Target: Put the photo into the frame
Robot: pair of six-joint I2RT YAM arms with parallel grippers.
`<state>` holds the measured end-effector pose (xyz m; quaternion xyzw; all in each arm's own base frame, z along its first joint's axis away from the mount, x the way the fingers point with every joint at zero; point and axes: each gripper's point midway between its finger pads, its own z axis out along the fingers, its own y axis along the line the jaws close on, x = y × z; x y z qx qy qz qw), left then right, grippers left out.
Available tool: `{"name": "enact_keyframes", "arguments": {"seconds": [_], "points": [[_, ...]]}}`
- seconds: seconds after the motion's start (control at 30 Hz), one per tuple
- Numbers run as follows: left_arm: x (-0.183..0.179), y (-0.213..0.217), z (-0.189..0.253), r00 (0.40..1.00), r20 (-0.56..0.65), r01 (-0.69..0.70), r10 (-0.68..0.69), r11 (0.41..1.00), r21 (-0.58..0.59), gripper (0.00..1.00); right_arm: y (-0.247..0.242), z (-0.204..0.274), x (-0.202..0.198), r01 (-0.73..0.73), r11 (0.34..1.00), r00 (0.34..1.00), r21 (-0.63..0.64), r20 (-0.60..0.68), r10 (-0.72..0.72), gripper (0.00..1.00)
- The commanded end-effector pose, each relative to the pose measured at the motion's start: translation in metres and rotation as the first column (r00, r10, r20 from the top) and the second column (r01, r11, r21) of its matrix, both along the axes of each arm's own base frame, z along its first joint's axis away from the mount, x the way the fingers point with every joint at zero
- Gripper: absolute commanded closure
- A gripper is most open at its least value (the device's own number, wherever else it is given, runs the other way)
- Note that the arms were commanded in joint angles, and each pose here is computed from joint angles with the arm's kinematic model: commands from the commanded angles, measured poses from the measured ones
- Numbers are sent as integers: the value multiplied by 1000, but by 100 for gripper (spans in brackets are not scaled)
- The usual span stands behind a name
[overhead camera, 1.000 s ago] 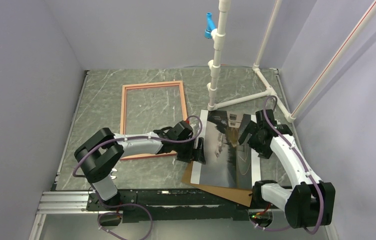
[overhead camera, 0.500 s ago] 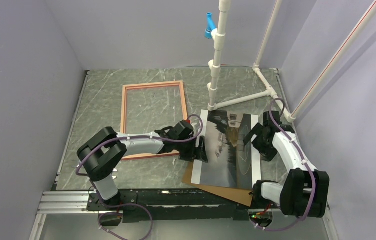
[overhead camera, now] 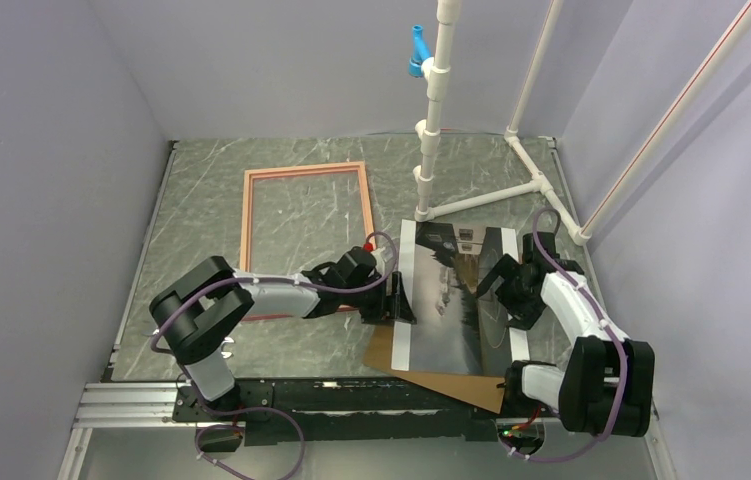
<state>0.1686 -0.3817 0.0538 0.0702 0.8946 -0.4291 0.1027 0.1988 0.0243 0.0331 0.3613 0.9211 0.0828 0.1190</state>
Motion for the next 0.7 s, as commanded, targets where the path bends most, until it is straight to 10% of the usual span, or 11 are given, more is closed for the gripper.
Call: {"name": "enact_keyframes", "arguments": {"seconds": [0.0,0.43,0.67], "points": [[0,-17,46,998,64,15,-3,983,-182,28,14,3,0,-32,996,998,78,47,28,3],[0,-15,59,996,90,-2,27,966,-260,34,43,-15,-12,-76,970,996,233,62,63,4],[0,4,23,994,16,-103,106,987,-121,32,45,-18,-14,-80,967,996,244,63,66,4]]}}
